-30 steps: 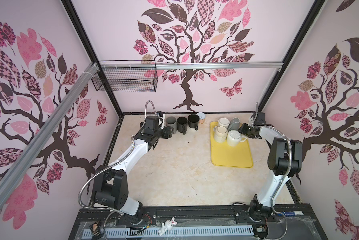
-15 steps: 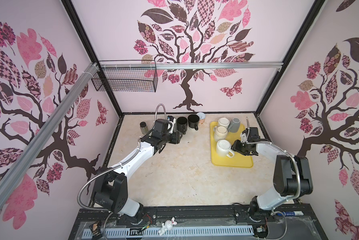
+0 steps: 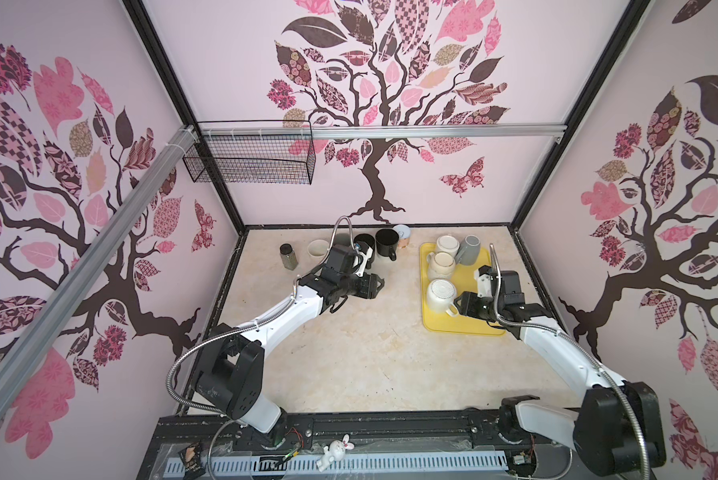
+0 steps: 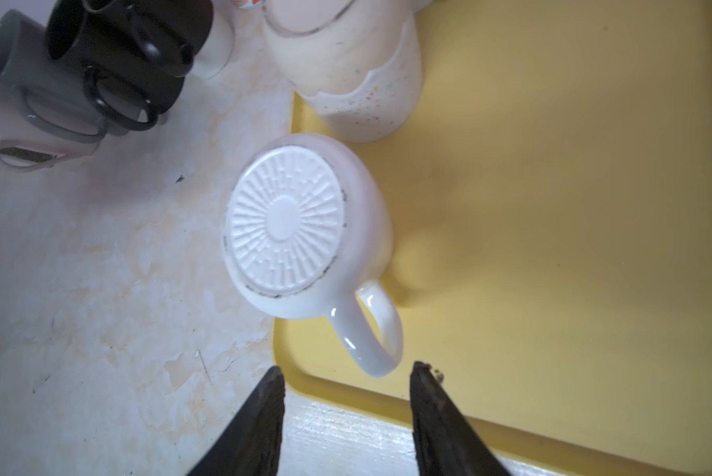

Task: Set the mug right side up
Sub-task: 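Raise left gripper while right gripper moves to the upside-down white mug on the tray, then grasp the ribbed-base white mug's handle with right gripper and lift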

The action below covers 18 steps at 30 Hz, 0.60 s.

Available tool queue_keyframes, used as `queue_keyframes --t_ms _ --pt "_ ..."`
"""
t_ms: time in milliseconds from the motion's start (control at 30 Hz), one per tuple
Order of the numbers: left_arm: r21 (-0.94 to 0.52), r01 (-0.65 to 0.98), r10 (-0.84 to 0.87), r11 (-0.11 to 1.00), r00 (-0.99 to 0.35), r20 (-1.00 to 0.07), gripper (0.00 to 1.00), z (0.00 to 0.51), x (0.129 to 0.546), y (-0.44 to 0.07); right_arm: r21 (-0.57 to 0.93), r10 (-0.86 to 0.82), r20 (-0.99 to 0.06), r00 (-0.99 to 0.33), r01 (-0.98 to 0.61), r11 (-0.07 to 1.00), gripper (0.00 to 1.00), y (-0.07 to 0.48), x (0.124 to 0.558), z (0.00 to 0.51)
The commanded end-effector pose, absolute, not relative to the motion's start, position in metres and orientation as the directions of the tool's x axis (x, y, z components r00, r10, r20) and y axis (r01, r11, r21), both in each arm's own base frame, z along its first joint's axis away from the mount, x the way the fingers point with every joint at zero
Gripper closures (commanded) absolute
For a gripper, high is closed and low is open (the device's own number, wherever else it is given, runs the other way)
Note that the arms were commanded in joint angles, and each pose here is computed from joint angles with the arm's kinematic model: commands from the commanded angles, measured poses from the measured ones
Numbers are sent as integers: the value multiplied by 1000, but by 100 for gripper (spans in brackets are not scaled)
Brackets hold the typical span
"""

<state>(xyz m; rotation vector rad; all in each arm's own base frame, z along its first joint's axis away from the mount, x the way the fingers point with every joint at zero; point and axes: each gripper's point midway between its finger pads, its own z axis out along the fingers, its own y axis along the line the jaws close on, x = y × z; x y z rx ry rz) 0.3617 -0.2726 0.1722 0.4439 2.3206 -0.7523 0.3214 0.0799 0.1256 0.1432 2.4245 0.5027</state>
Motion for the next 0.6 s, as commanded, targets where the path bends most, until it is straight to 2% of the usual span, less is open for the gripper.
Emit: queue_keyframes --t_ms 0,200,367,567 --pt "-500 444 43 744 -778 -627 41 172 363 -284 359 173 -586 -792 -63 931 47 82 326 122" --pt "-568 418 32 709 -823 -567 41 162 355 -292 305 66 -478 -876 -95 948 46 91 325 90" --pt "-582 399 37 709 -844 -534 42 151 351 -293 141 -80 -454 -887 -160 977 49 103 324 76" --pt "-575 404 35 712 -838 -544 43 153 350 -291 43 -104 -429 -897 -135 990 55 95 334 75"
